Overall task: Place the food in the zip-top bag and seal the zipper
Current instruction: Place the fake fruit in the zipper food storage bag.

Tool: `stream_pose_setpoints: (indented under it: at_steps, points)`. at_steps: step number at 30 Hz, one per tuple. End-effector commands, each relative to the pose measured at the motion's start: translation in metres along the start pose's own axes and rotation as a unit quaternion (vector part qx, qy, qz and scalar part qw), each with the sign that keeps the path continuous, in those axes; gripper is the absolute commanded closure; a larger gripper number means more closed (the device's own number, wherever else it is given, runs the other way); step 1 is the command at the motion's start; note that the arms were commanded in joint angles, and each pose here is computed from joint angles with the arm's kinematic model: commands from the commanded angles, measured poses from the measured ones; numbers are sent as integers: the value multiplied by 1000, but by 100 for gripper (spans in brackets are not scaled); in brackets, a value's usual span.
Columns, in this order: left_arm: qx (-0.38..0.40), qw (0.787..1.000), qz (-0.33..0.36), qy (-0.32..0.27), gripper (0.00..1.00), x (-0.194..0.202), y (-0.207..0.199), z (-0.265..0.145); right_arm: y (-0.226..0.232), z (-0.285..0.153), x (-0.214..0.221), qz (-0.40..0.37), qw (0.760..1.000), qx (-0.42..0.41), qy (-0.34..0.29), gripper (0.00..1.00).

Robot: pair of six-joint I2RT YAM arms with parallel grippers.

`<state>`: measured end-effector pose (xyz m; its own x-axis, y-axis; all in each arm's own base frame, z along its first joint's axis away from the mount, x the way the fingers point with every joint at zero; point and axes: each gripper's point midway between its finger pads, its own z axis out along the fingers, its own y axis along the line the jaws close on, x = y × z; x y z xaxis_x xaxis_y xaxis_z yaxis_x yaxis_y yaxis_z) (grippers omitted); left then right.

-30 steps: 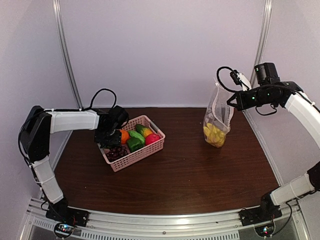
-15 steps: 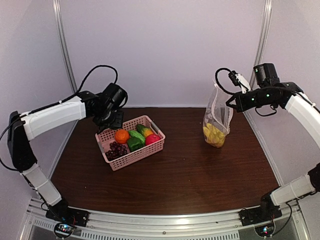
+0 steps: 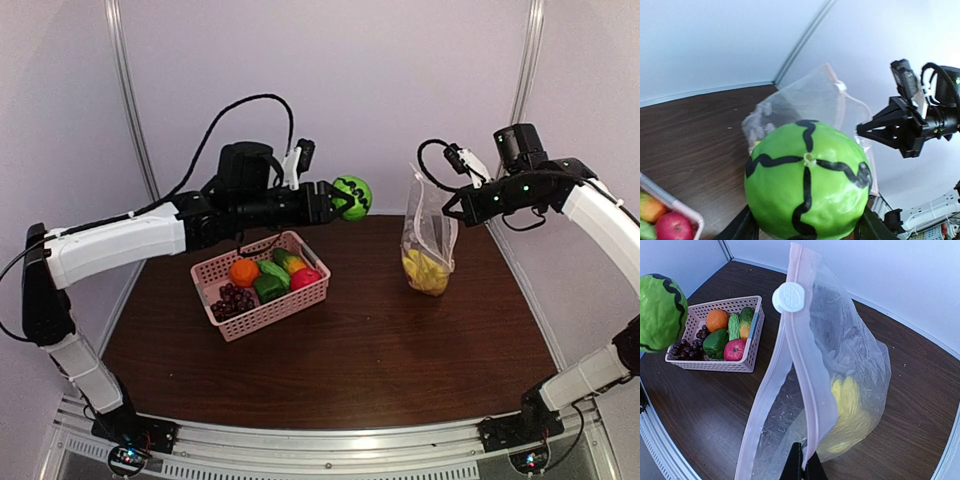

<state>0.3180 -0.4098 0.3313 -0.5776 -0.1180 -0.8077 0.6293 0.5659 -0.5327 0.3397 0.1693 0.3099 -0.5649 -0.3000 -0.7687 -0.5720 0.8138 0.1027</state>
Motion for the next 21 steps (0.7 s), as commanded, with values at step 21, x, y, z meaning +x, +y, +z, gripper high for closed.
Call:
stream_pose_setpoints:
  at_steps: [21]
  points:
    - [78, 994, -62, 53, 61, 57, -55, 145, 37, -26, -34, 13, 996, -74, -47, 100]
